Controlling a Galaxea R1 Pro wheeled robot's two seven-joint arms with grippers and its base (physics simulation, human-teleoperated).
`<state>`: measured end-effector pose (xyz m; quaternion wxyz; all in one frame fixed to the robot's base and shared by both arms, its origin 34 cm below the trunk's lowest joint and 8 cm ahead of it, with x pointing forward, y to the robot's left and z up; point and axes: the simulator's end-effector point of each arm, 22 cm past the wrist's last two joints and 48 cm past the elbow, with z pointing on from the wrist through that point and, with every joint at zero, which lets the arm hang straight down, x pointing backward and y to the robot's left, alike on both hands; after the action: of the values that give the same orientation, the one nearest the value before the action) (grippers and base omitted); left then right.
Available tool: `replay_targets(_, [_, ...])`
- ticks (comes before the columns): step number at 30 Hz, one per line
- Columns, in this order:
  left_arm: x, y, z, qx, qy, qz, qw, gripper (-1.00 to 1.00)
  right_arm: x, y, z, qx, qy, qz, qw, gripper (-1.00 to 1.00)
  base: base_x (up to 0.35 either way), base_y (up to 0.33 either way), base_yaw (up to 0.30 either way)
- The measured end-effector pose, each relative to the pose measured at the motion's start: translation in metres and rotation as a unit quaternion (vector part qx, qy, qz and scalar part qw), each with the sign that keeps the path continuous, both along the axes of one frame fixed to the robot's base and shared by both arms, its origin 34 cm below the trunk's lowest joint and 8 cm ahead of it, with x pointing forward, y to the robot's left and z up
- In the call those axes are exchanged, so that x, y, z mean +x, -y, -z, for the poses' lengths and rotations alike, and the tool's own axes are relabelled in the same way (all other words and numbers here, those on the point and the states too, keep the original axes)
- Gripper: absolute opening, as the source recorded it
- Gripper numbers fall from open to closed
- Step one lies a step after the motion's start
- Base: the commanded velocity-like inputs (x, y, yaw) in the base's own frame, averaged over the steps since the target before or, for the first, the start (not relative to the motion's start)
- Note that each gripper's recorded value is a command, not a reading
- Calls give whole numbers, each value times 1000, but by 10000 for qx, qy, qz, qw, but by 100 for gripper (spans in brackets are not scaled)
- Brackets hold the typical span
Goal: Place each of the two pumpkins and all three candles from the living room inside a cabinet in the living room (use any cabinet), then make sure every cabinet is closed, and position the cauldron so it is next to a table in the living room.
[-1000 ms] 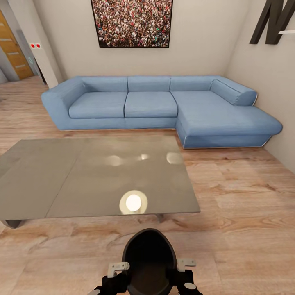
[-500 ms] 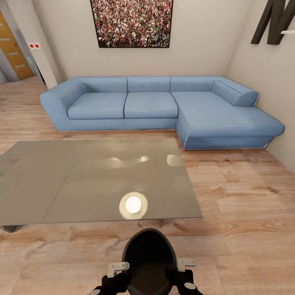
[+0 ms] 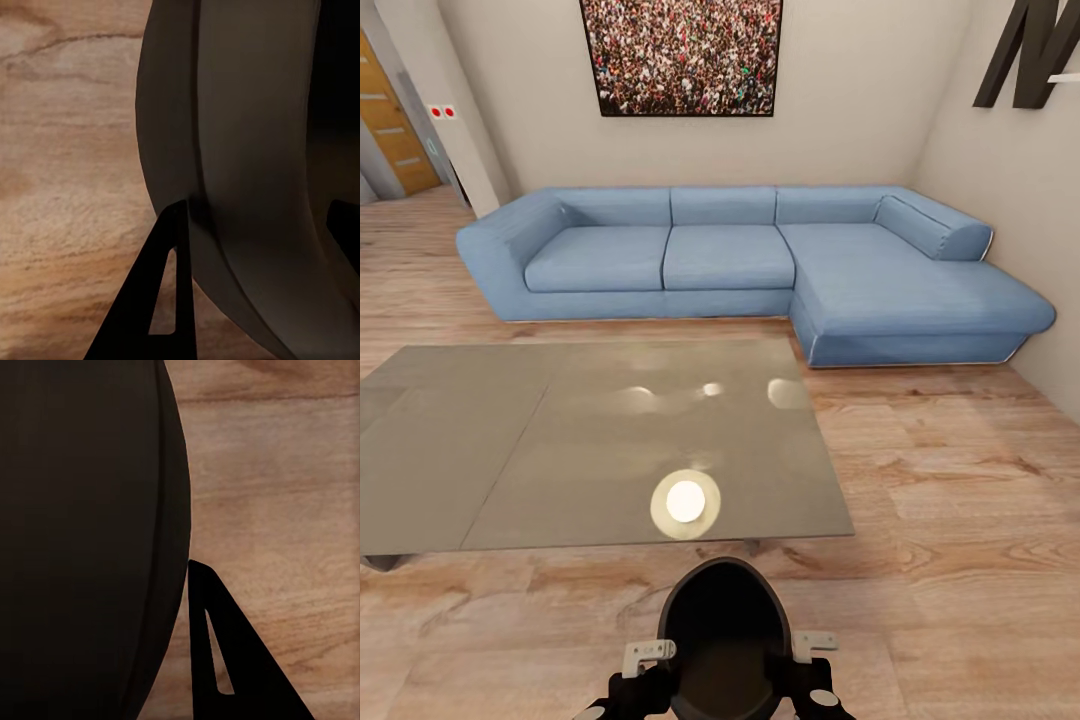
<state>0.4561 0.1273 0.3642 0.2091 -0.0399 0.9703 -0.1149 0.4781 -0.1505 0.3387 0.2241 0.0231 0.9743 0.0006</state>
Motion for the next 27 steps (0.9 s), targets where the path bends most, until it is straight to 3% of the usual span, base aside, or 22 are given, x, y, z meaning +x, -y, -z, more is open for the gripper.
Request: replay_targets(27, [-7, 0, 39, 0, 2, 3, 10000, -100, -7, 0, 39, 0, 0, -1, 10000, -100, 0, 0, 0])
